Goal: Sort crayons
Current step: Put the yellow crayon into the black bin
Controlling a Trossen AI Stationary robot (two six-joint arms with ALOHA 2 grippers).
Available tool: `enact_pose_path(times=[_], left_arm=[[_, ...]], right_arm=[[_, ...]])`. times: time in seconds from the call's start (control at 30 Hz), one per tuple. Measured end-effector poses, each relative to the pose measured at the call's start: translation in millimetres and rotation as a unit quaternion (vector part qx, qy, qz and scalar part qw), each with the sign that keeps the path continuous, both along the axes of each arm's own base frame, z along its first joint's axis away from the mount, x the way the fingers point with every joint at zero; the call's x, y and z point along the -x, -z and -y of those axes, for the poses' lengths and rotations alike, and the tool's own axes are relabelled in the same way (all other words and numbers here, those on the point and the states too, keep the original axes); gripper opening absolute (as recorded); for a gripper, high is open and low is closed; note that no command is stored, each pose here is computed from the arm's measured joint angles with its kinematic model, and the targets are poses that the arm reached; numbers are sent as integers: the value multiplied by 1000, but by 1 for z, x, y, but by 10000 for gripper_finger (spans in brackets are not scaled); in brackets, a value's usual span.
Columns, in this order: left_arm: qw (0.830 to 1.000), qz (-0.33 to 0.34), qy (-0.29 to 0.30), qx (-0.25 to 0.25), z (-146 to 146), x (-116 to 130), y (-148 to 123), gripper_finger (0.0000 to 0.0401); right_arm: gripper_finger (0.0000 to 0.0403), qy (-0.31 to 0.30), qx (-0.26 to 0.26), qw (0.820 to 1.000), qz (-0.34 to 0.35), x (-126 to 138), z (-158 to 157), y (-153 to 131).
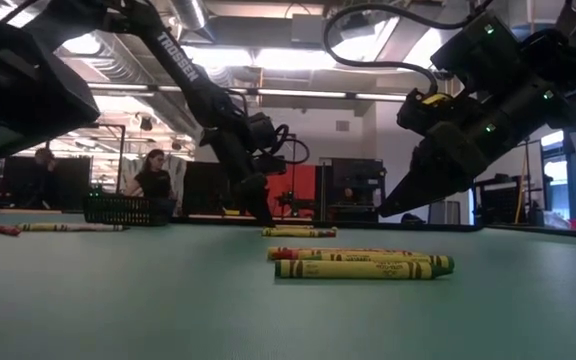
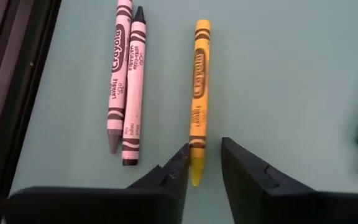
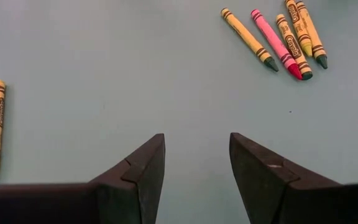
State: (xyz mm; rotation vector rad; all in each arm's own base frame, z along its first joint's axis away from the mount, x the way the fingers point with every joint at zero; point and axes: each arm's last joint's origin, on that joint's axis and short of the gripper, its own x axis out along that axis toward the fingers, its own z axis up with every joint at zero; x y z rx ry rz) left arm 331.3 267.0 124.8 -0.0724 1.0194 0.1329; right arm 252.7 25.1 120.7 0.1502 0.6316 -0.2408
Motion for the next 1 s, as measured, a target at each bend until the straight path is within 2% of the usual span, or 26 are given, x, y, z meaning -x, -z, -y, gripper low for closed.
enact_pose_path(times=[0.3,0.63,0.8,1.0], left_arm=[[1000,-5,9,3,1,1,0,7],[1000,-21,9,-10,8,-1,-5,2],[999,-36,7,-21,17,3,-25,1],[999,-28,6,-39,28,10,-63,1]], right_arm=[[176,0,0,1000,0,0,0,0],[176,0,-1,1000,0,0,0,0],[176,0,-1,1000,0,0,0,0],[176,1,-1,1000,-2,0,0,0]])
